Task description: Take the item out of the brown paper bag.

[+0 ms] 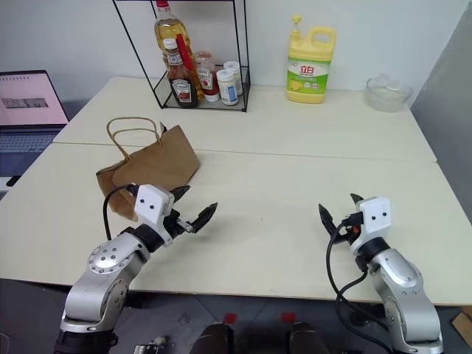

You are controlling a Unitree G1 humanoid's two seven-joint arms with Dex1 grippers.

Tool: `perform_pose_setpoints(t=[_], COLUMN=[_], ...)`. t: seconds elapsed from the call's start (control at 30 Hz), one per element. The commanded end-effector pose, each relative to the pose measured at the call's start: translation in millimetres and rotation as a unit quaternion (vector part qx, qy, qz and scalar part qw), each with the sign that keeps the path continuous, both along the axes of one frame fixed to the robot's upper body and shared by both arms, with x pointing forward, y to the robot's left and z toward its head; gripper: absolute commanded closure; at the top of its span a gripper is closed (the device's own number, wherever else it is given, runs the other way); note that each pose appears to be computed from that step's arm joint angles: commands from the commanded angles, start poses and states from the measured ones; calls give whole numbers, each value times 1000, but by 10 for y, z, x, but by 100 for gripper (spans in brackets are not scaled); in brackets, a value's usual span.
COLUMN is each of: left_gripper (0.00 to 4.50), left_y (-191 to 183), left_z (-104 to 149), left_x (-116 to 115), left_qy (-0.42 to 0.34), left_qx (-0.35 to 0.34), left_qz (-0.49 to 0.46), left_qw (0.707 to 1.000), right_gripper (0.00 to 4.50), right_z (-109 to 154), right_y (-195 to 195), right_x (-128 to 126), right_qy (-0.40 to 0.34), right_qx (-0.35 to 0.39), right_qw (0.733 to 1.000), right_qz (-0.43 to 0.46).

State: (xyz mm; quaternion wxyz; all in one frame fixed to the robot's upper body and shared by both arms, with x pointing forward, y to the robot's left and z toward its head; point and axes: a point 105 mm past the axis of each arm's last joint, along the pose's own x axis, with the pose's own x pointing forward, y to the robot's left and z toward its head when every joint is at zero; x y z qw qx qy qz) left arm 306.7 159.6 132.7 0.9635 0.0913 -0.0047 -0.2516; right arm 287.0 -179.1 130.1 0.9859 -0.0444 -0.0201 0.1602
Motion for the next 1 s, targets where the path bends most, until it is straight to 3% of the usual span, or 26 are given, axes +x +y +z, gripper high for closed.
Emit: perform_pose_setpoints(t=[0.03,1.0], left_gripper=[1,1], left_y=[-24,-80], left_z=[153,171], left_x=[-12,-46], left_qy=[-35,-38], left_qx=[-2,11], left_qz=[-8,-21], left_qw=[999,999], right_gripper=[0,0], right_z=[127,113], right_y=[22,44], right_x=[-27,-24], right_qy=[-28,-28], right_qx=[3,17], right_qw=[1000,999], right_qz=[7,14])
